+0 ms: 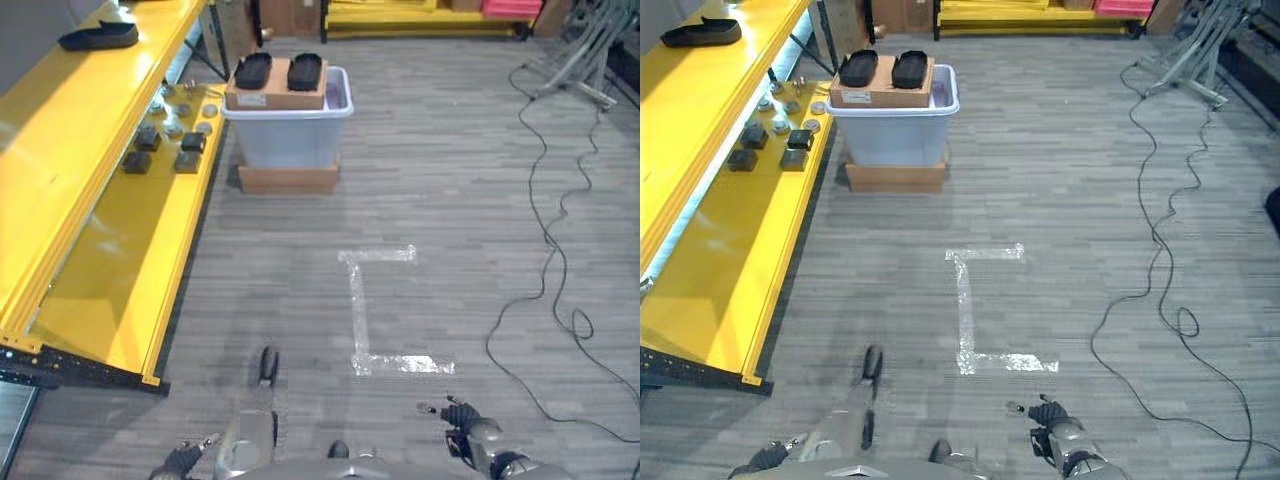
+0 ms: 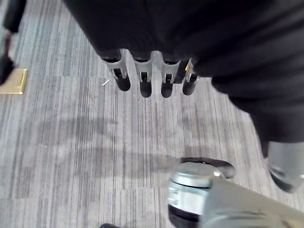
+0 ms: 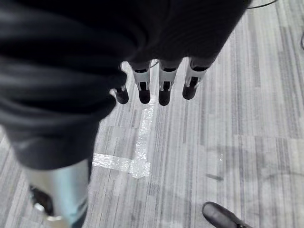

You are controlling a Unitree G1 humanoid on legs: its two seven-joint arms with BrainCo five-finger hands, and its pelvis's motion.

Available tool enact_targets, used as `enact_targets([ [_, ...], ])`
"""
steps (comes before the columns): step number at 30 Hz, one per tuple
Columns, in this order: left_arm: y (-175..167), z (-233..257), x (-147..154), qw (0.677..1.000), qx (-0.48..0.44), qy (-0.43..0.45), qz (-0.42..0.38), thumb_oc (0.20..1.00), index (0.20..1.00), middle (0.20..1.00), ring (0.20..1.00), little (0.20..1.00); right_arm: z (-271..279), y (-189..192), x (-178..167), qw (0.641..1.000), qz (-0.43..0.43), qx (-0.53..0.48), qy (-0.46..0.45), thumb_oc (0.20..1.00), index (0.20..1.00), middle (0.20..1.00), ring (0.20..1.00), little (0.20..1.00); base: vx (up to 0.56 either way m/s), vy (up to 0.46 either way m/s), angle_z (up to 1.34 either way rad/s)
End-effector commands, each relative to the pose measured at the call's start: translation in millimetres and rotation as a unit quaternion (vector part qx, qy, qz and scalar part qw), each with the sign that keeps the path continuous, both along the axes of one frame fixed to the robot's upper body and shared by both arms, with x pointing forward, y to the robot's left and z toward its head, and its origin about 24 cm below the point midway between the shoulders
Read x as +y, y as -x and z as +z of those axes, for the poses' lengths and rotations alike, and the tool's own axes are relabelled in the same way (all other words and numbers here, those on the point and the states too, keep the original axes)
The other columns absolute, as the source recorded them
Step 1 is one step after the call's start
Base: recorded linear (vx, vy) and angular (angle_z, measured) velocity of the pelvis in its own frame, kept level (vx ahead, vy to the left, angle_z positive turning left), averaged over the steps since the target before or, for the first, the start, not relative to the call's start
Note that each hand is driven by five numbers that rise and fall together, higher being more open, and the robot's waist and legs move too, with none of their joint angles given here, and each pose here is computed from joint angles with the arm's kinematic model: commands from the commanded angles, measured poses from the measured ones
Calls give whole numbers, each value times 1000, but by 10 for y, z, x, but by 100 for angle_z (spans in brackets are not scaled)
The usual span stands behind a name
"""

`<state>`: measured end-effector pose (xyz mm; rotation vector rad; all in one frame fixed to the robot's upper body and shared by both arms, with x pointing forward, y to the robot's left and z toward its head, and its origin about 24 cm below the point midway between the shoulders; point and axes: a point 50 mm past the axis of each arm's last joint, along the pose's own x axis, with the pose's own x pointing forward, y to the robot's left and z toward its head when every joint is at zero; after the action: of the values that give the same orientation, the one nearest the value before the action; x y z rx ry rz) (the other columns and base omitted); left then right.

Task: Move parts from the plastic box to the shelf.

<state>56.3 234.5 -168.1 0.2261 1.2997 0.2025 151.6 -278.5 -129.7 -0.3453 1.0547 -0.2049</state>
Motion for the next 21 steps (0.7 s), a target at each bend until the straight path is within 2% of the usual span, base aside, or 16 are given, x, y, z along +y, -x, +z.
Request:
enact_targets([
  [1, 90, 8, 101, 999, 26, -18, -16, 1000, 1000, 1000, 1000, 1000, -37, 156, -64, 1000, 2, 25, 8, 1000, 1000, 1000, 1000, 1000, 481, 376, -58],
  [4, 72, 20, 139, 999, 24, -21, -10, 1000, 1000, 1000, 1000, 1000, -86, 212, 5, 999, 17, 43, 2, 1000, 1000, 1000, 1000, 1000, 395, 432, -24],
  [5, -121, 65, 196, 999, 0, -30, -26, 1000, 1000, 1000, 1000, 1000, -78, 155, 36, 998, 44, 46, 11, 1000, 1000, 1000, 1000, 1000, 530, 605, 6],
  [7, -293, 135, 300, 998, -29, -52, -38, 1000, 1000, 1000, 1000, 1000, -71, 126, 62, 998, 49, 38, 10, 1000, 1000, 1000, 1000, 1000, 642, 330, 6],
  [11, -444, 189, 338, 996, -58, -57, -41, 1000, 1000, 1000, 1000, 1000, -66, 124, 56, 998, 48, 34, 12, 1000, 1000, 1000, 1000, 1000, 343, -86, -19],
  [14, -476, 188, 315, 995, -58, -57, -53, 1000, 1000, 1000, 1000, 1000, -78, 166, 41, 998, 41, 40, 14, 1000, 1000, 1000, 1000, 1000, 416, -140, 63],
  [18, -453, 159, 245, 996, -53, -48, -57, 1000, 1000, 1000, 1000, 1000, -124, 290, 42, 997, 41, 63, 16, 1000, 1000, 1000, 1000, 1000, 290, -167, 41],
  [21, -308, 82, 110, 998, -31, -23, -47, 1000, 1000, 1000, 1000, 1000, -152, 374, 39, 995, 50, 85, 22, 1000, 1000, 1000, 1000, 1000, 437, -313, 25],
])
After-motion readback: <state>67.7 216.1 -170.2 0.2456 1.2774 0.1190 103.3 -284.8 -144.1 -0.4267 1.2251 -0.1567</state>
